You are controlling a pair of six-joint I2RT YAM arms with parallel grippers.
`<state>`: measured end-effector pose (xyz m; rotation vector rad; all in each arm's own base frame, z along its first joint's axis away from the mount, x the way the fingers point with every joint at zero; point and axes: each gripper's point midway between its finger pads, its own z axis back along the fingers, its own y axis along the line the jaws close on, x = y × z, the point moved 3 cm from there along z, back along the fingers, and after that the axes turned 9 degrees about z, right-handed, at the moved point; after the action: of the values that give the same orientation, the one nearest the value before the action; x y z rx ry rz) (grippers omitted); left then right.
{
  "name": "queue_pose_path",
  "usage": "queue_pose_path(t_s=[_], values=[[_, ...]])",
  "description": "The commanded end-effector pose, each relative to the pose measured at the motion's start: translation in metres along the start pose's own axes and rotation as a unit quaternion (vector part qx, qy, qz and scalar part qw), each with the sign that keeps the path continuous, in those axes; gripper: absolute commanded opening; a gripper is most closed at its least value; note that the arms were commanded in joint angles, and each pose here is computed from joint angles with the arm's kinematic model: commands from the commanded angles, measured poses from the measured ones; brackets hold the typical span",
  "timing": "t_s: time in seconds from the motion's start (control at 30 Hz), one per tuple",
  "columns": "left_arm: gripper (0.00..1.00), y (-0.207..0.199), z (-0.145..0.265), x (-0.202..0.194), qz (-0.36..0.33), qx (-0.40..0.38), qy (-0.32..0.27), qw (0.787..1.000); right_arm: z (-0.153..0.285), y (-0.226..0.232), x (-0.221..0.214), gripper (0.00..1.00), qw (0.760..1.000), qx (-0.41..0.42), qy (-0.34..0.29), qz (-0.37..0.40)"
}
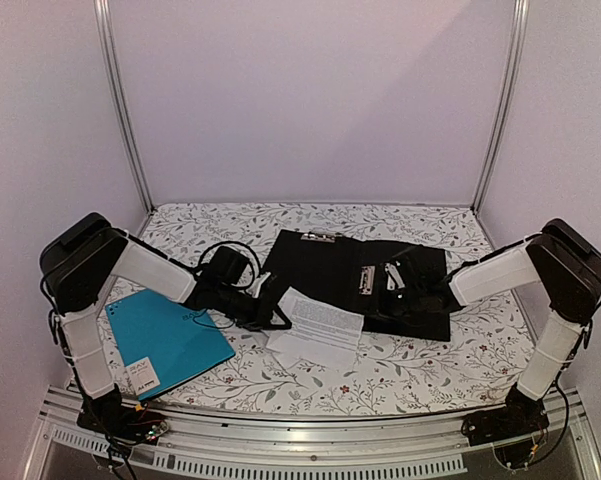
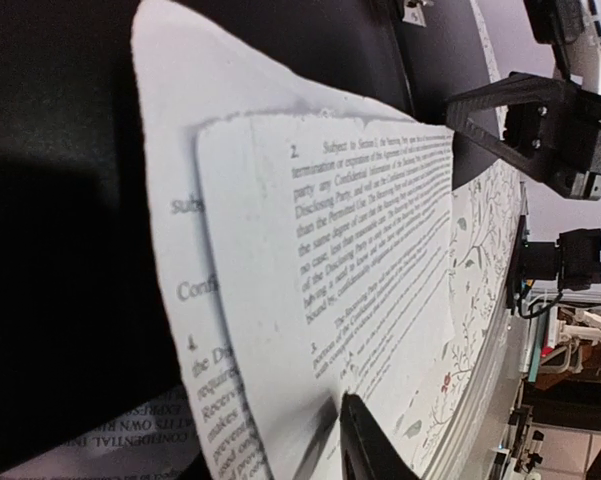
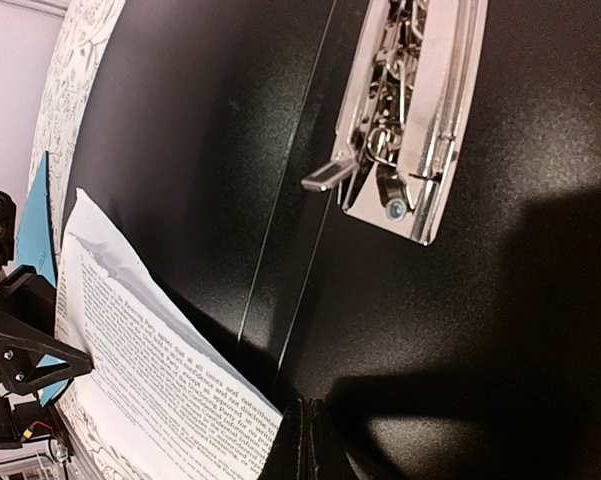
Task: Put the files into the folder
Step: Adjust the file at the center of the board.
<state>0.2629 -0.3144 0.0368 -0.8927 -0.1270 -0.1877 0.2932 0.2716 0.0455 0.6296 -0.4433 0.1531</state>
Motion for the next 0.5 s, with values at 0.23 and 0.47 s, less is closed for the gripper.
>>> queue_pose_path(t_s=[0.23,0.47], values=[[0.00,-0.012,0.007,0.007,-0.005,0.008,-0.020,1.000,0.005,0.018,0.011,0.05,0.999,0.012,-0.043,-0.017],[0.00,-0.038,0.033,0.024,0.020,-0.048,-0.075,0.996,0.019,0.019,0.021,0.65,0.999,-0.009,-0.036,0.011]])
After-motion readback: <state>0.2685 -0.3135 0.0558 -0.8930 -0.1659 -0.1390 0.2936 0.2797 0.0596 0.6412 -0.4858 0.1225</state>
